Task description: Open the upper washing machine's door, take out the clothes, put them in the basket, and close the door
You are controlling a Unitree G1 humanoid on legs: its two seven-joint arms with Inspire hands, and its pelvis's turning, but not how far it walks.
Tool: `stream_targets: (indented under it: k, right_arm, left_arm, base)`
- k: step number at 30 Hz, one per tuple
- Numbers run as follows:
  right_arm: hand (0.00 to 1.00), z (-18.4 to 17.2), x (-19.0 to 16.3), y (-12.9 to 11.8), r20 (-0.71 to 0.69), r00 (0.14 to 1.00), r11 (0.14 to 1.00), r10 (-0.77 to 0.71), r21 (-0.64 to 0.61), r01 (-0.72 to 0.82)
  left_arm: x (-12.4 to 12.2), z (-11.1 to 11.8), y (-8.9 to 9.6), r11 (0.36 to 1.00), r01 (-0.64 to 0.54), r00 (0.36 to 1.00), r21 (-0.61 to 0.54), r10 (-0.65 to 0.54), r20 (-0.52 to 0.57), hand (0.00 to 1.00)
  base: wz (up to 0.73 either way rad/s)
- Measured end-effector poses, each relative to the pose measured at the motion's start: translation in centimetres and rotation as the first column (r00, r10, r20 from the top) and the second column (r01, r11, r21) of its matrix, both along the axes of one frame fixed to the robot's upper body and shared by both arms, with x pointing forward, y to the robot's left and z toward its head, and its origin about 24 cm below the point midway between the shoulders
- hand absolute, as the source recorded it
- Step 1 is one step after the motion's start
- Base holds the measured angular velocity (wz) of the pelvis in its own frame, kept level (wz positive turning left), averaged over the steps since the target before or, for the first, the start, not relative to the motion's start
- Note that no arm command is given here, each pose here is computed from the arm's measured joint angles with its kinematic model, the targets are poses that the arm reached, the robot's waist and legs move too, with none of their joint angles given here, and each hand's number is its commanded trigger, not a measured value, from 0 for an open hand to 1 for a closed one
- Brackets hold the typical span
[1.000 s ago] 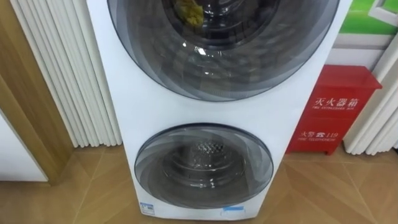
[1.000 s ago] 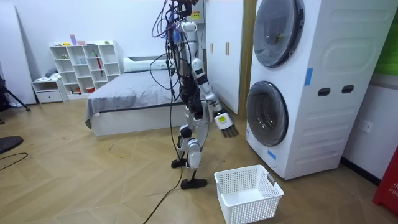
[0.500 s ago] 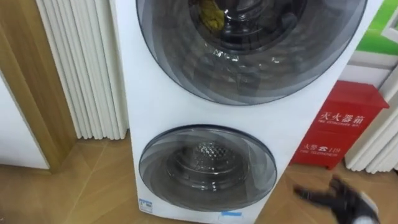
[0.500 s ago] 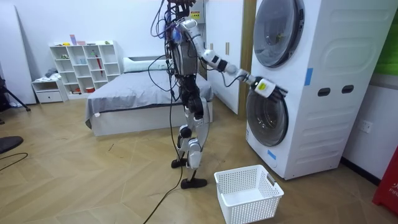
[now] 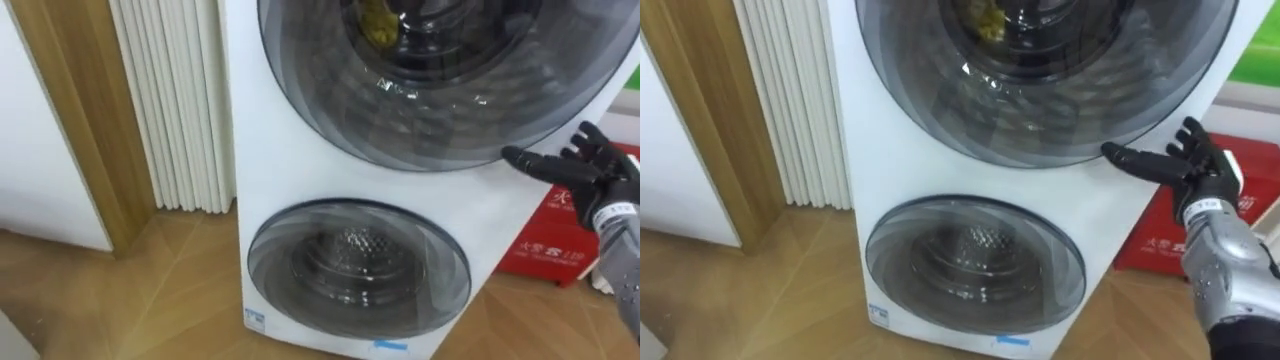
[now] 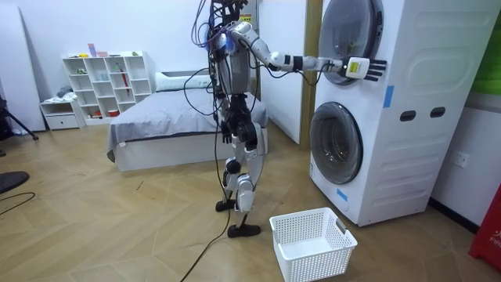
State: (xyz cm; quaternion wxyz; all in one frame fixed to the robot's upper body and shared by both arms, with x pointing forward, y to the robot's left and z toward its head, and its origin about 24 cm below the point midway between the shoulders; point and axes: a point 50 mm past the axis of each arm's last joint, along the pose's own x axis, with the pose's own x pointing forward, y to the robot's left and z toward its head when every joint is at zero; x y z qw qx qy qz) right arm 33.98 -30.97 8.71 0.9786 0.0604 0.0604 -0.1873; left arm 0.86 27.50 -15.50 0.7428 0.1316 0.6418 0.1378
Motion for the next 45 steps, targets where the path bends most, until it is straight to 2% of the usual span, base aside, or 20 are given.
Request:
stream_targets:
  k: [10,17,21,38,45]
  right_arm:
    - [0.00,3.7,1.1,-1.2,-0.005,1.000,0.994,-0.003,-0.106,0.002]
    - [0.00,6.1,1.0,-3.0,-0.015,1.000,0.989,-0.024,-0.146,0.021]
    - [0.00,9.1,1.6,-3.3,0.048,0.998,0.982,-0.029,-0.184,0.037]
    - [0.00,10.3,1.9,-3.1,0.059,0.998,0.968,-0.024,-0.247,0.038]
    - [0.00,11.1,2.3,-1.6,0.075,0.997,0.955,0.030,-0.296,-0.007]
  left_arm:
    - [0.5,0.3,0.3,1.000,0.013,1.000,0.013,-0.013,0.026,0.00]
    - [-0.7,0.6,1.0,0.999,-0.005,1.000,0.034,0.005,-0.001,0.00]
    - [-1.1,0.7,1.3,0.999,-0.017,1.000,0.041,0.018,-0.021,0.00]
    - [-0.4,0.9,1.5,0.998,0.023,1.000,0.061,-0.022,-0.018,0.00]
    - [-0.1,0.9,1.6,0.996,0.023,1.000,0.089,-0.022,-0.012,0.00]
  base:
    - [0.00]
    - [0.01]
    - [0.00]
    - [0.00]
    - [-0.12]
